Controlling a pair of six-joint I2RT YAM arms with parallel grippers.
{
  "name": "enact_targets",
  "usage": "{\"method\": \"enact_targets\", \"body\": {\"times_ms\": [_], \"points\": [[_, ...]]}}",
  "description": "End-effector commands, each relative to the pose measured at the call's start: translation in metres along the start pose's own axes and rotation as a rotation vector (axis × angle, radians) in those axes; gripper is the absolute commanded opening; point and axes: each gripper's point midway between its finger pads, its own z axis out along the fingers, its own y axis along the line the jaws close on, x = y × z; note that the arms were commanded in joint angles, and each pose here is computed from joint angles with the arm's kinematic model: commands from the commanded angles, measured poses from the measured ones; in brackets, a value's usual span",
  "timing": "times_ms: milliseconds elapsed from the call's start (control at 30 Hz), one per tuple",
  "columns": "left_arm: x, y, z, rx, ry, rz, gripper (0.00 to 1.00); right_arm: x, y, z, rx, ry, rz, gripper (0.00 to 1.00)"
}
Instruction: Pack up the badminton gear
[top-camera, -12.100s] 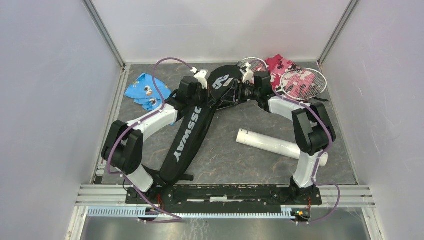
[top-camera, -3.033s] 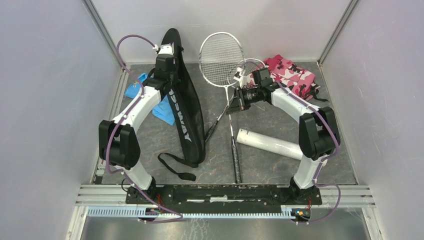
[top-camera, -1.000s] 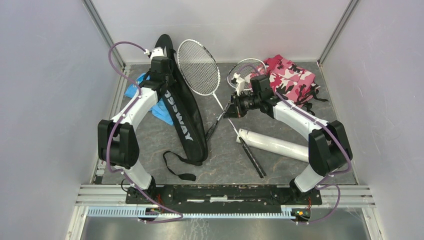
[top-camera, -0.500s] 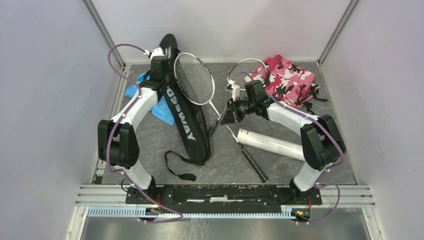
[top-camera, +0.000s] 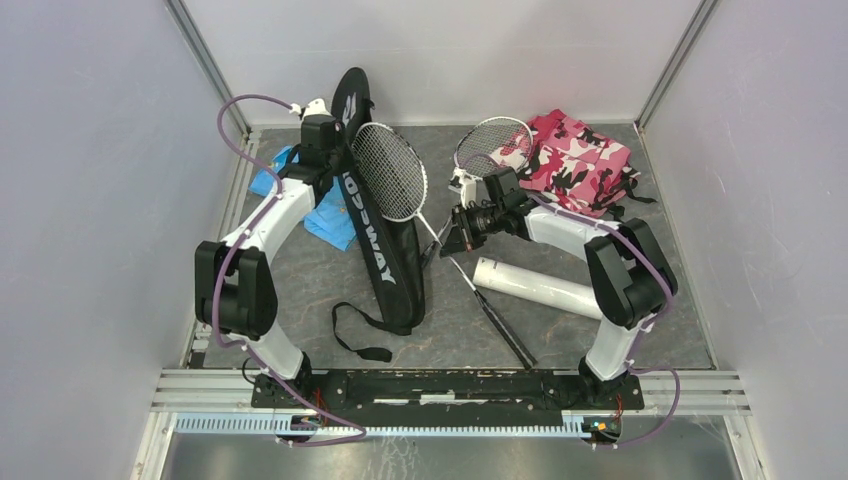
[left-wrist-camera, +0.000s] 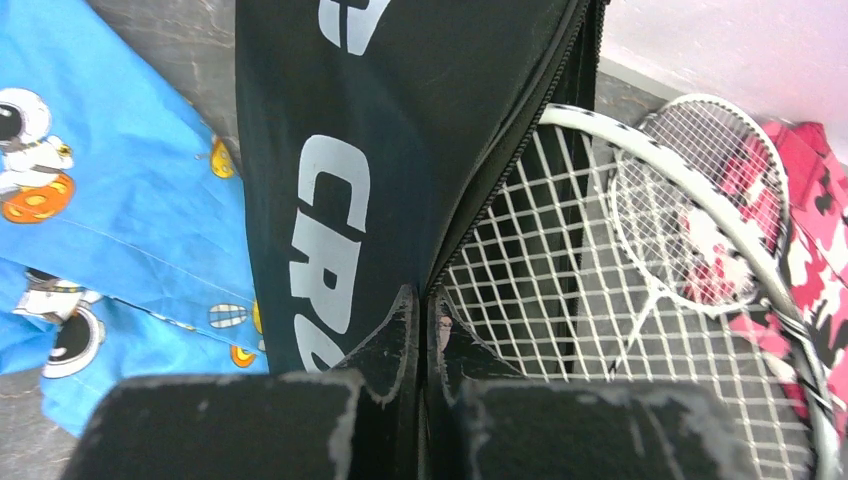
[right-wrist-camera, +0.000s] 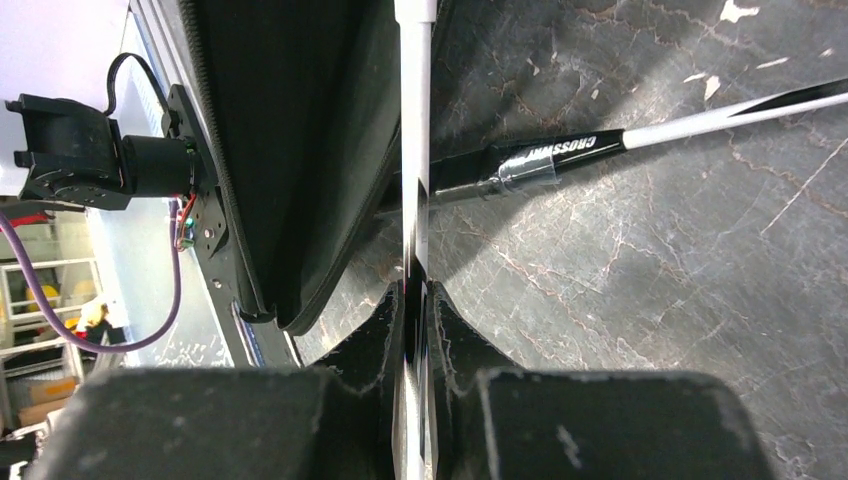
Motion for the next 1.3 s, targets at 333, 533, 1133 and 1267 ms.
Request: {"method": "enact_targets", "body": {"times_ms": [333, 533, 1133, 1267], "points": [[0.002, -0.043, -0.025, 0.252, 0.003, -0.124, 0.02, -0.047, 0.024, 0.026, -0.088, -0.047, 0.063, 0.00], [0.004, -0.055, -0.030, 0.331, 0.004, -0.114, 0.02, -0.052, 0.034, 0.039, -0.119, -0.035, 0.076, 0.00], [0.027, -0.080, -0.044, 0.471, 0.073, -0.122, 0.02, -0.097, 0.050, 0.067, -0.194, -0.074, 0.071, 0.00], [0.033, -0.083, -0.045, 0.494, 0.093, -0.127, 0.02, -0.110, 0.049, 0.072, -0.201, -0.090, 0.072, 0.00]]}}
